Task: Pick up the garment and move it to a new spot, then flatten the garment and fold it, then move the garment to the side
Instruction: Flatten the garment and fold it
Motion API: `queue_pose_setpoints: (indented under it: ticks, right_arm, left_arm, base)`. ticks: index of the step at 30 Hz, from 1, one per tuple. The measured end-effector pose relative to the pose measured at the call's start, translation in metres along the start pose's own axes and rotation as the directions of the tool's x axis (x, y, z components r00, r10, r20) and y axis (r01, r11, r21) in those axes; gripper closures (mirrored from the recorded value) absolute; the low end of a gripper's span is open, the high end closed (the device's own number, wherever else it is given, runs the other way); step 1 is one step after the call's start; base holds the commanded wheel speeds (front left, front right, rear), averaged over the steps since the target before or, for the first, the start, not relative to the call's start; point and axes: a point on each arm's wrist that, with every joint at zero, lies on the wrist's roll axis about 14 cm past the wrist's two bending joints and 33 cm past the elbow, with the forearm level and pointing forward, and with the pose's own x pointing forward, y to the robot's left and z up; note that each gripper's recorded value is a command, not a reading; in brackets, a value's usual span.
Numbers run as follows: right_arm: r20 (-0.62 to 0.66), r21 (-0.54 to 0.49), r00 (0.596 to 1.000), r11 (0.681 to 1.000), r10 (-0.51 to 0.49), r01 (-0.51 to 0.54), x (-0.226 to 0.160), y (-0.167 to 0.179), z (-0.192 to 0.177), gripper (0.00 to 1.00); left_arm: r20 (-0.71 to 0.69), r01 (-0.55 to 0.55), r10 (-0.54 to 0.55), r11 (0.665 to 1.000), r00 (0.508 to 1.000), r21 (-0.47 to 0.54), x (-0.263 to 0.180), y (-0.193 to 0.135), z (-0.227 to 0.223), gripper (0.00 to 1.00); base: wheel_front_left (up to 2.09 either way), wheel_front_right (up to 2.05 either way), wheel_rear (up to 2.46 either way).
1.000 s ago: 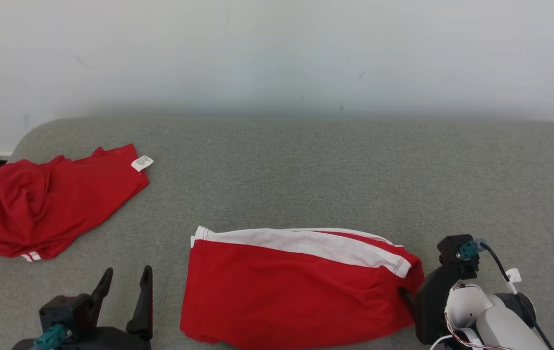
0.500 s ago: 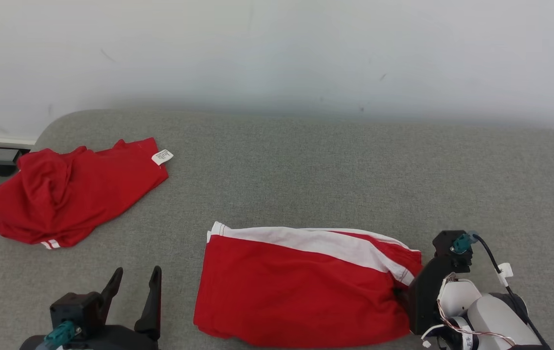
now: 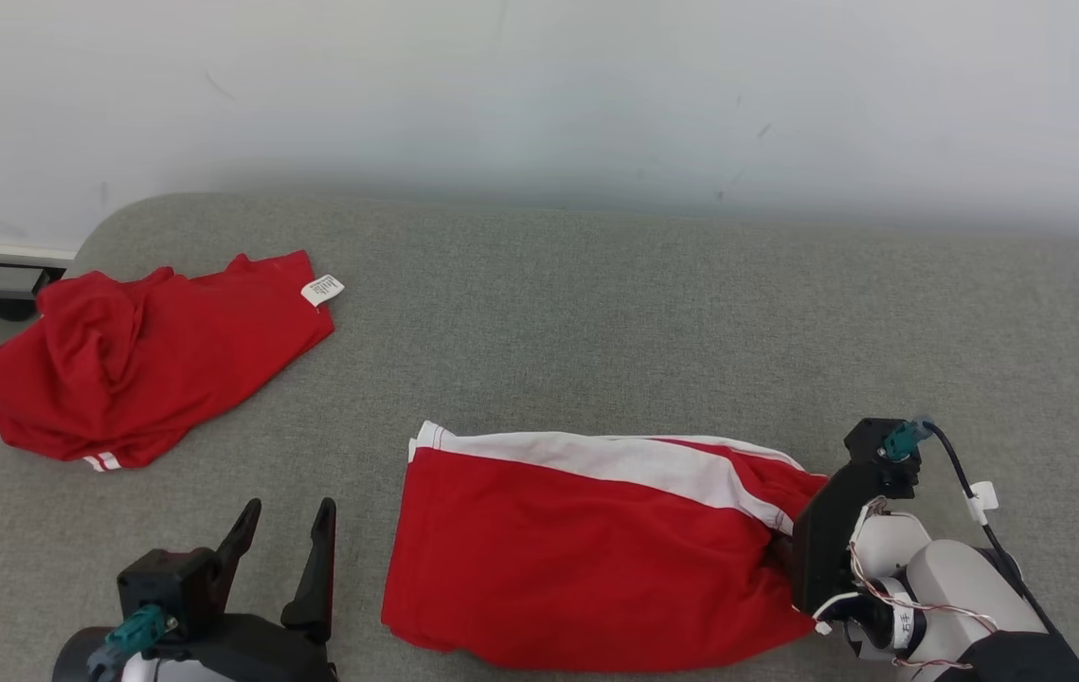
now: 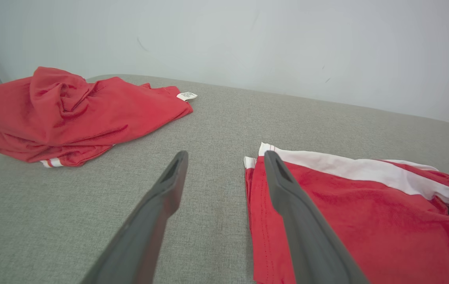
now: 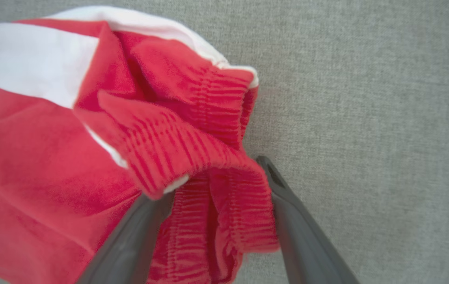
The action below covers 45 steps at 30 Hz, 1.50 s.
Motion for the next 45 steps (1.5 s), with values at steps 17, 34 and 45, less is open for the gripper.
queue_pose_setpoints:
  ticks: [17,34,45]
  right_arm:
    - [-0.051,0.017,0.999,1.000,0.011,-0.010,0.012,0.010,0.003,1.00]
    - [-0.060,0.063,0.980,0.979,-0.188,0.192,-0.020,-0.090,0.007,1.00]
    - [-0.023,0.032,0.928,0.927,-0.373,0.373,-0.061,-0.161,0.025,1.00]
  left_arm:
    - [-0.016,0.014,-0.014,1.000,1.000,0.000,0.006,-0.005,-0.006,0.00]
    - [0.012,0.031,-0.031,0.999,0.999,0.005,0.007,-0.009,0.002,0.00]
    - [0.023,0.057,-0.058,0.998,0.998,0.004,0.006,-0.019,0.005,0.00]
  base:
    - [0.00,0.00,0.00]
    - [0.00,0.00,0.00]
    - [0.00,0.00,0.00]
